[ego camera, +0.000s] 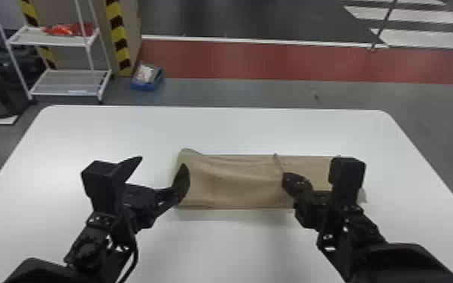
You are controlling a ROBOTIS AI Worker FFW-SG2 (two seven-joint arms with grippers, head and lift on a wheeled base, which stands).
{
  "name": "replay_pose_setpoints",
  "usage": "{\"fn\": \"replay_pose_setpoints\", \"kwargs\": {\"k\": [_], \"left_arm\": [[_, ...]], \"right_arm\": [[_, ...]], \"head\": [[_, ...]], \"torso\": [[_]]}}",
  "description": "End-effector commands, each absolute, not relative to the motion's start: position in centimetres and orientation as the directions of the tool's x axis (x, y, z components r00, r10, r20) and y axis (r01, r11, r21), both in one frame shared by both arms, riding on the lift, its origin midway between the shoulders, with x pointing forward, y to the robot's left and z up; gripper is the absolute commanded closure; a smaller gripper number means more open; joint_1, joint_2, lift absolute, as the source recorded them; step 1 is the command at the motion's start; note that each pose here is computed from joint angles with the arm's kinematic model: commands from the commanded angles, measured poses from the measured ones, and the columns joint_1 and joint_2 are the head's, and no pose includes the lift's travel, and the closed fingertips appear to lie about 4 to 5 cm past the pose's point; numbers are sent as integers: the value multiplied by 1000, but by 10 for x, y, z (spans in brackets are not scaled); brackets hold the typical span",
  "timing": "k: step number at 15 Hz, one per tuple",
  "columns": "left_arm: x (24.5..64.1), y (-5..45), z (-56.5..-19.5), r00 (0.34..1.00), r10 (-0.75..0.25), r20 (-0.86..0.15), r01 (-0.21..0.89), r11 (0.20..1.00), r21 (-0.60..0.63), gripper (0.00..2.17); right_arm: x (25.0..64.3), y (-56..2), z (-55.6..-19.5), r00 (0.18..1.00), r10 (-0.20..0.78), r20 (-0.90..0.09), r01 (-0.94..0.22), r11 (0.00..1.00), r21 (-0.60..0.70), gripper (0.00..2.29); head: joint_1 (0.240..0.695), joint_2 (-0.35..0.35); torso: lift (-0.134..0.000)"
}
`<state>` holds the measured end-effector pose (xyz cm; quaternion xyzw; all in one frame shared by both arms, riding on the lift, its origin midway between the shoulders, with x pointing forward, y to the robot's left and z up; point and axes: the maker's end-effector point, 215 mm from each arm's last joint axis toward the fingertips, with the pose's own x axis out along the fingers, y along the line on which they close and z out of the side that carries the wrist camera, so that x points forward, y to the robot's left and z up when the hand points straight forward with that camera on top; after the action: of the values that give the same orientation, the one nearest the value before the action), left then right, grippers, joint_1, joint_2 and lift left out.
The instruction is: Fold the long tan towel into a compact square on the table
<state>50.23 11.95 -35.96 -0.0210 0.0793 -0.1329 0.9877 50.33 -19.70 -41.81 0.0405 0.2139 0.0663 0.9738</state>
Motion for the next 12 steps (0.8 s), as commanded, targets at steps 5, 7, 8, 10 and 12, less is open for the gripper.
{"fn": "replay_pose_setpoints", "kwargs": {"k": [5,7,8,10,12], "left_arm": [[499,122,-361,953,-259,-156,252,966,-59,33],[499,119,-361,952,-262,-156,255,965,-62,33],[500,118,-361,952,-263,-154,257,965,-60,33],[502,117,-361,952,-264,-156,258,965,-58,33],[501,117,-363,951,-265,-161,259,964,-56,33]], "right_arm": [[511,-217,-399,944,102,-312,-80,993,84,1511],[510,-221,-417,926,97,-364,-70,994,89,1511],[510,-220,-421,923,97,-371,-70,994,87,1511],[512,-218,-432,914,100,-394,-70,994,89,1504],[515,-218,-442,901,100,-422,-68,994,90,1382]], "head": [[695,-89],[695,-99],[695,-103],[695,-109],[695,-111]], "torso": [[-123],[-123],[-123],[-123],[-123]]}}
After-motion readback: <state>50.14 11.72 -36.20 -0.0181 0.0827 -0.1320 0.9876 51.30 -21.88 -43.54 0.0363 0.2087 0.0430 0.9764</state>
